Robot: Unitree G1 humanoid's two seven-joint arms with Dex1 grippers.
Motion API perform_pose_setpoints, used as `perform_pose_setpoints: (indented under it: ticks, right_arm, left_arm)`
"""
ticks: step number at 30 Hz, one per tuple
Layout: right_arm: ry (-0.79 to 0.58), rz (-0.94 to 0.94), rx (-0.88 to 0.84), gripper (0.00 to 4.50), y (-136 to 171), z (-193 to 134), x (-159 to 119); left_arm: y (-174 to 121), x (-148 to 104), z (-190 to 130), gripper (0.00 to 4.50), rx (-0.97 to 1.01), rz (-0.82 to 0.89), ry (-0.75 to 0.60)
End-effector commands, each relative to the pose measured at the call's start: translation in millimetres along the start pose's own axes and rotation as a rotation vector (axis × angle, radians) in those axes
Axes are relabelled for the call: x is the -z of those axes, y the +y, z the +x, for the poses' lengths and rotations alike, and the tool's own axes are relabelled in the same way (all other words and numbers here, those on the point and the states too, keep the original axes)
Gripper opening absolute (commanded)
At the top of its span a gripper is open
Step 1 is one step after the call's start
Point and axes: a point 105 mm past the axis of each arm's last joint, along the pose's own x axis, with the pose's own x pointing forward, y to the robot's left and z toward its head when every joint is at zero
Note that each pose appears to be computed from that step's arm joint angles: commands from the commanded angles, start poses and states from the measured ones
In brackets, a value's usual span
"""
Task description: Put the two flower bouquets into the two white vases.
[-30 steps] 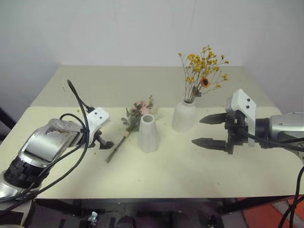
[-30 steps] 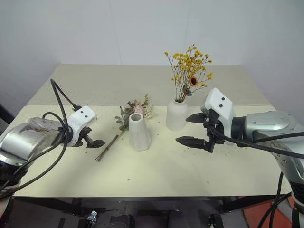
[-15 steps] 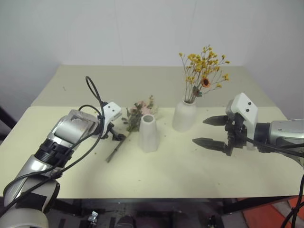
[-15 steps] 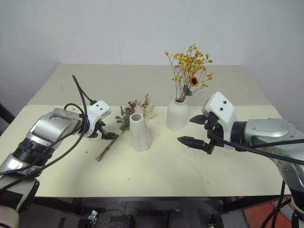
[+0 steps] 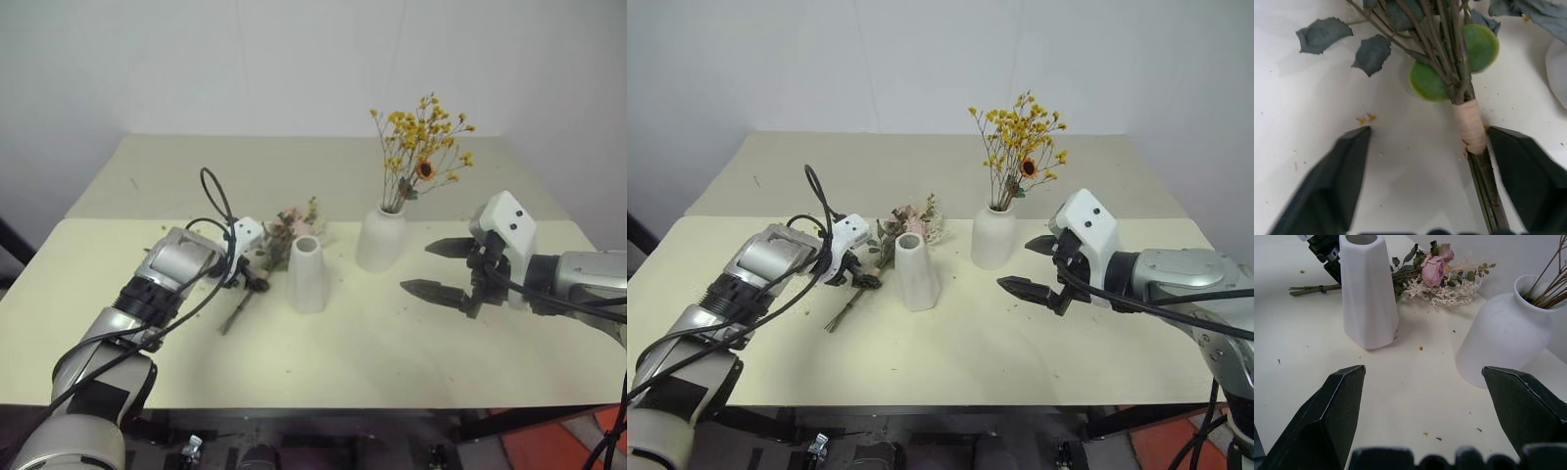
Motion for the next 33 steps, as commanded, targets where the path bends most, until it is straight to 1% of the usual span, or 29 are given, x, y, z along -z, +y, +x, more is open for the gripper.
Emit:
perform_pose_setpoints:
  ticks: [1, 5, 9, 10, 15, 20, 23, 24, 25, 27, 28, 30, 33]
  right_arm:
    - [-0.025, -0.03, 0.036, 4.5, -3, -5, -8]
    - [-0.023, -0.031, 0.043, 4.5, -5, -6, -8]
    - [-0.023, -0.033, 0.049, 4.5, -5, -7, -8]
    - [-0.023, -0.035, 0.051, 4.5, -5, -7, -8]
    - [-0.03, -0.046, 0.049, 4.5, -5, -9, -12]
    - [-0.039, -0.054, 0.047, 4.5, -5, -14, -16]
    - [-0.071, -0.067, 0.048, 4.5, -5, -18, -22]
    - [-0.086, -0.071, 0.046, 4.5, -4, -19, -24]
    - [-0.101, -0.076, 0.046, 4.5, -3, -20, -25]
    - [-0.12, -0.084, 0.046, 4.5, -2, -22, -27]
    - [-0.135, -0.093, 0.042, 4.5, 0, -23, -29]
    - [-0.153, -0.102, 0.035, 4.5, 4, -25, -30]
    - [-0.171, -0.107, 0.027, 4.5, 8, -25, -30]
  left_arm:
    - [1, -7, 1, 2.93, 0.006, 0.007, -0.007]
    - [0, -8, 3, 1.66, 0.021, 0.025, -0.004]
    - [0, -9, 4, 0.28, 0.026, 0.019, -0.014]
    - [1, -9, 3, 0.14, 0.023, 0.024, -0.016]
    - [17, -18, 1, 0.14, -0.095, -0.033, -0.082]
    - [27, -38, -18, 0.14, -0.129, -0.127, -0.257]
    - [42, -49, -44, 0.14, -0.185, -0.178, -0.416]
    - [49, -50, -51, 0.14, -0.237, -0.169, -0.454]
    - [53, -49, -57, 0.14, -0.26, -0.171, -0.453]
    - [59, -54, -74, 0.14, -0.302, -0.141, -0.537]
    - [60, -63, -89, 0.14, -0.321, -0.123, -0.637]
    - [61, -76, -113, 0.14, -0.302, -0.151, -0.773]
    - [61, -93, -142, 0.14, -0.248, -0.187, -0.927]
